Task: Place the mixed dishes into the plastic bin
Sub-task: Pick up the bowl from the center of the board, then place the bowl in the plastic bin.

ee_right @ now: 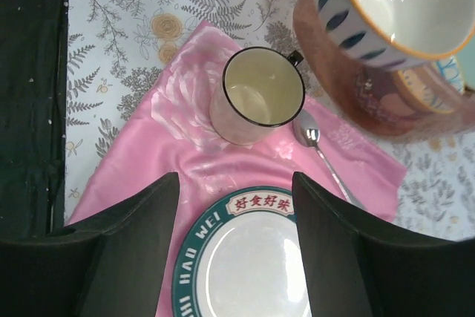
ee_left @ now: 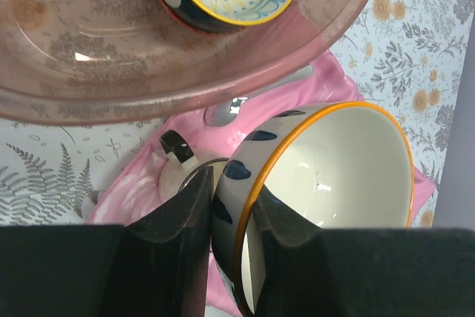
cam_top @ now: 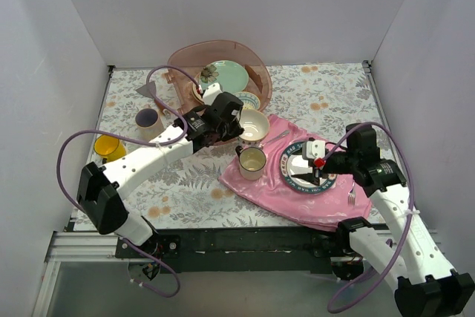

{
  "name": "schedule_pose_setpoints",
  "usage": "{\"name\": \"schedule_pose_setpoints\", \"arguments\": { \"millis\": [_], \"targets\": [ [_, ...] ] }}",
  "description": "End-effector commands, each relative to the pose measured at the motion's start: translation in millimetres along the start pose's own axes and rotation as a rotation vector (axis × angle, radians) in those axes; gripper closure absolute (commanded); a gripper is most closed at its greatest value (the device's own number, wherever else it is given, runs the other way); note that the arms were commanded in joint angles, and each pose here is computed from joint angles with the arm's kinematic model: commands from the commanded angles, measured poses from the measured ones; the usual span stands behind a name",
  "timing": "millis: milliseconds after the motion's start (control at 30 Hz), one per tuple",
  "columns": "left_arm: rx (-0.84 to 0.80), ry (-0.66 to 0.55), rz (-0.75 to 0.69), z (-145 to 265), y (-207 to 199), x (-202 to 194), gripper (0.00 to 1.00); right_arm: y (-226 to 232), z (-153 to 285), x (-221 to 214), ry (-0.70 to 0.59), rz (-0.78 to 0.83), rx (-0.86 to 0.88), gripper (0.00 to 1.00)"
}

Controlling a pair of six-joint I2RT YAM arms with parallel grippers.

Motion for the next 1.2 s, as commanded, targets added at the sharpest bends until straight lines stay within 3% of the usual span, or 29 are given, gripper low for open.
{"name": "schedule_pose_setpoints", "arguments": {
  "millis": [0, 267, 600, 1167],
  "targets": [
    [-0.117, -0.168, 0.012, 32.0, -12.7, 64.9, 1.00, -3.8, -4.6, -11.4, -0.076, -0.099, -0.012, 0.30],
    [-0.161, -0.283, -0.016, 23.7, -2.8, 125.4, 1.00, -19.7, 1.6, -37.4, -0.084, -0.187, -0.109, 0.28],
    [-0.186, -0.272, -0.061, -25.9, 12.8, 174.7, 1.00, -26.5, 8.3, -40.4, -0.070, -0.188, -0.164, 0.28],
    [-0.125, -0.057, -0.117, -137.1, 33.5, 138.8, 1.00, -26.2, 10.1, -41.1, -0.068, -0.182, -0.173, 0.27]
  ]
}}
Point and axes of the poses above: each gripper's point midway between its finger pads, its own z axis back along the fingers, its own y axis along the line the jaws close on, x = y × z, the point moved 3 cm from there along z, back along the fingers, and after that the axes turned 11 degrees about -z, right-handed, at the moved point
